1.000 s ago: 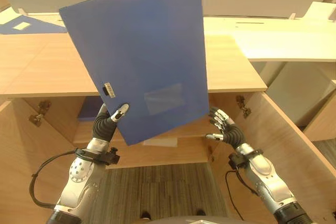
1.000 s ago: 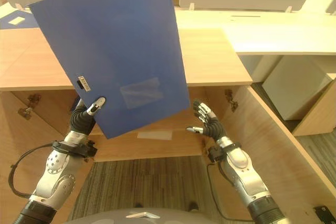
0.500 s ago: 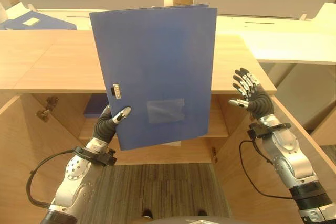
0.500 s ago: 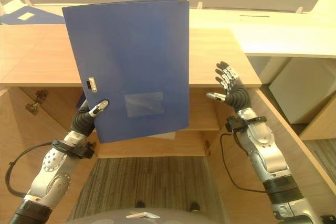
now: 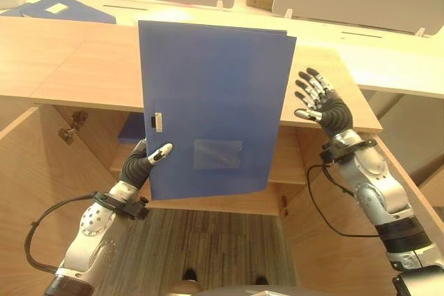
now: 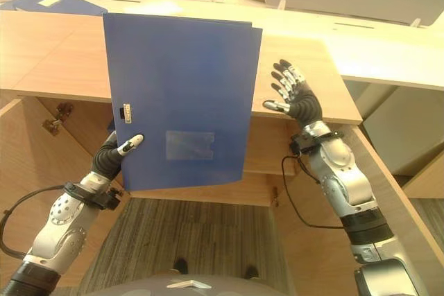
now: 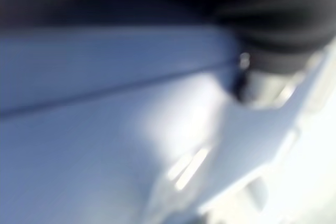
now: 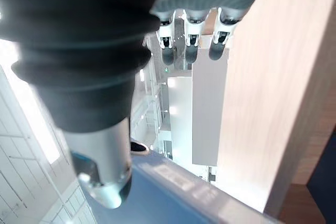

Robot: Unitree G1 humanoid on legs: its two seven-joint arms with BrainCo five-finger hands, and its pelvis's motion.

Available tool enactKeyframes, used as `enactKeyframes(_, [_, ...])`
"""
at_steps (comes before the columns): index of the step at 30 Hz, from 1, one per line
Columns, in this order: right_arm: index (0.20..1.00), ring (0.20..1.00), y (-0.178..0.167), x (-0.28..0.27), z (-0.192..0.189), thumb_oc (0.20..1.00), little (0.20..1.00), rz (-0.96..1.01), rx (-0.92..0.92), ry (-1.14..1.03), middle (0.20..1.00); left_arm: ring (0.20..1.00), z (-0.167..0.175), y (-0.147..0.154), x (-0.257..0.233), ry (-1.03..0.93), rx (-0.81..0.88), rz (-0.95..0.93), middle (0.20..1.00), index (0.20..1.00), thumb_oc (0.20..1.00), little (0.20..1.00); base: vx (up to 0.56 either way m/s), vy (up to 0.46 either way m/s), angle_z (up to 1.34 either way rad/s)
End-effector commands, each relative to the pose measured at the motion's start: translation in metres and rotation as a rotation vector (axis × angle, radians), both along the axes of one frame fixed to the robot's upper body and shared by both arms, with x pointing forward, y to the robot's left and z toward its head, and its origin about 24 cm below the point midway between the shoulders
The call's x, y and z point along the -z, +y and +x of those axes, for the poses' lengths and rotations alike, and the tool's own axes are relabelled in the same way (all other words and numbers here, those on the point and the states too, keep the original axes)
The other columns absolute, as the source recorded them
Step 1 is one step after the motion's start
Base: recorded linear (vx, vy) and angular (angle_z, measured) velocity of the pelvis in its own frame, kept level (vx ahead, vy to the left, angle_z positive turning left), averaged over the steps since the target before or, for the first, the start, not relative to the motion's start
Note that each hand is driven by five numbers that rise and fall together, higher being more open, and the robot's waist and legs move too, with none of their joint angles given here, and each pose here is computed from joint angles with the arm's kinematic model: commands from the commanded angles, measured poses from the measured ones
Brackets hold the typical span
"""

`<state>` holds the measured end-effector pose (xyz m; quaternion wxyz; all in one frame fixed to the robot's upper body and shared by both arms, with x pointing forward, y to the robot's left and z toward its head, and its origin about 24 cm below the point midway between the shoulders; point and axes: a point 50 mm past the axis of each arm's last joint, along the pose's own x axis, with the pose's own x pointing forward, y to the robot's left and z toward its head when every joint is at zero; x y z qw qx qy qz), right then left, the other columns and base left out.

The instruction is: Put the empty folder in the office cabinet

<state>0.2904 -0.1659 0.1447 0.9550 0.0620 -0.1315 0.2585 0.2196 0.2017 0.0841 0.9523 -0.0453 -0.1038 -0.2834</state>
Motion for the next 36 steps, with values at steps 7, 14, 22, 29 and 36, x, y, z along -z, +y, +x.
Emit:
enactKeyframes(7, [1.0,1.0,0.025,-0.024,0.015,1.0,1.0,0.11,-0.018,-0.024,1.0,0.2,0.018,-0.031,-0.037,-0.215,0.108,-0.015,0.2,0.2,0.2,0.2,0.02,0.0,0.0])
enactKeyframes(14, [1.0,1.0,0.045,-0.015,0.015,1.0,1.0,0.129,-0.071,0.018,1.0,0.2,0.022,-0.042,-0.037,-0.215,0.124,0.006,0.2,0.2,0.2,0.2,0.0,0.0,0.0])
enactKeyframes(22, [0.2,0.2,0.059,-0.011,0.012,0.2,0.2,0.062,-0.112,0.004,0.2,0.2,0.021,-0.049,-0.033,-0.198,0.126,-0.008,0.2,0.2,0.2,0.2,0.0,0.0,0.0])
enactKeyframes(29, [0.2,0.2,0.056,-0.015,0.01,0.2,0.2,-0.018,-0.065,-0.081,0.2,0.398,0.025,-0.04,-0.041,-0.264,-0.062,-0.033,0.398,0.398,0.398,0.398,0.0,0.0,0.0])
enactKeyframes(36, [0.2,0.2,0.048,-0.012,0.0,0.2,0.2,-0.066,-0.027,-0.146,0.2,1.0,0.019,-0.031,-0.042,-0.321,-0.191,-0.048,1.0,1.0,1.0,1.0,0.0,-0.029,0.02])
